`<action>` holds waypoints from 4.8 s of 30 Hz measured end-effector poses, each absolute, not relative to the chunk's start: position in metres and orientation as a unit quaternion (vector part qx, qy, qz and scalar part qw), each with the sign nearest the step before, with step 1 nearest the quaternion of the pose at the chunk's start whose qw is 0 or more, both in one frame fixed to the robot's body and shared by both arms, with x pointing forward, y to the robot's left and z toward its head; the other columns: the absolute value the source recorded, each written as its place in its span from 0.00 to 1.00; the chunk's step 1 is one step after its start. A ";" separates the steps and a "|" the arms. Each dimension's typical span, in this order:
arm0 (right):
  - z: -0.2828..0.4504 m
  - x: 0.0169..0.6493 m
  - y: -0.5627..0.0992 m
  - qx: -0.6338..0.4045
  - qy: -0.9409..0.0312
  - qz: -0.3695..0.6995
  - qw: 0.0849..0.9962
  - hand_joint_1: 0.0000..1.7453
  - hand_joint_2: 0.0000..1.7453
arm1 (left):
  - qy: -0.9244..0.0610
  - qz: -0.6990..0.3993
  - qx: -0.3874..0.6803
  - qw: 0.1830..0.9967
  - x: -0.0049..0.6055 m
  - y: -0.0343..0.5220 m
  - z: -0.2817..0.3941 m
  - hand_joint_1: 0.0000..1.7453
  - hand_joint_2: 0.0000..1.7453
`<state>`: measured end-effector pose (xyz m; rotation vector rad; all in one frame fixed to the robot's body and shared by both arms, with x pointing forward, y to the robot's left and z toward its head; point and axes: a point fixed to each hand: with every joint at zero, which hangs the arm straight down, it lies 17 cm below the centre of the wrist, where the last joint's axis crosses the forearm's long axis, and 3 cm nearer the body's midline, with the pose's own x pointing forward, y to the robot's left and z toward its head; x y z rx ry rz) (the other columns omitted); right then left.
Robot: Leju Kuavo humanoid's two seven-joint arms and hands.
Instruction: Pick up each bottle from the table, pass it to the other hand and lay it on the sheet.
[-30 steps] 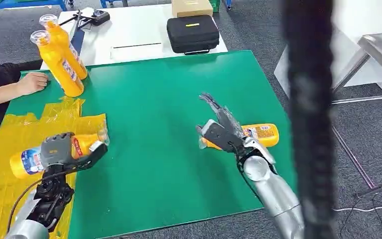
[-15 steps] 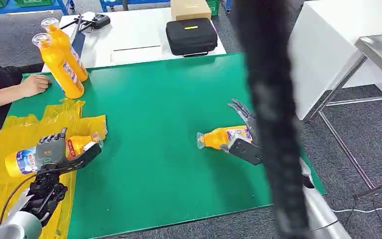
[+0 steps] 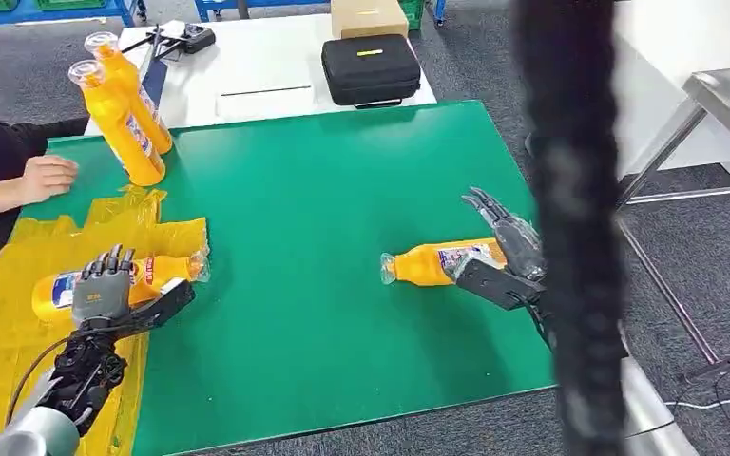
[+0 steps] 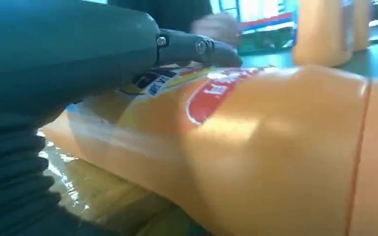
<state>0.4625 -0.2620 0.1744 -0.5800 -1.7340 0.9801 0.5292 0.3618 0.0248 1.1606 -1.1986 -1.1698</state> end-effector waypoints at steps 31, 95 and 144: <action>0.095 0.511 -0.362 -0.311 -0.554 0.506 0.583 0.00 1.00 | -0.884 0.002 0.139 0.446 0.490 0.307 0.262 0.00 0.00; 0.013 0.520 -0.311 -0.227 -0.535 0.477 0.659 1.00 1.00 | -0.863 0.069 -0.136 0.482 0.489 0.233 0.284 0.00 0.00; 0.187 0.540 -0.001 0.040 -0.727 0.279 0.626 1.00 1.00 | -0.742 0.134 -0.402 0.520 0.475 0.132 0.273 0.00 1.00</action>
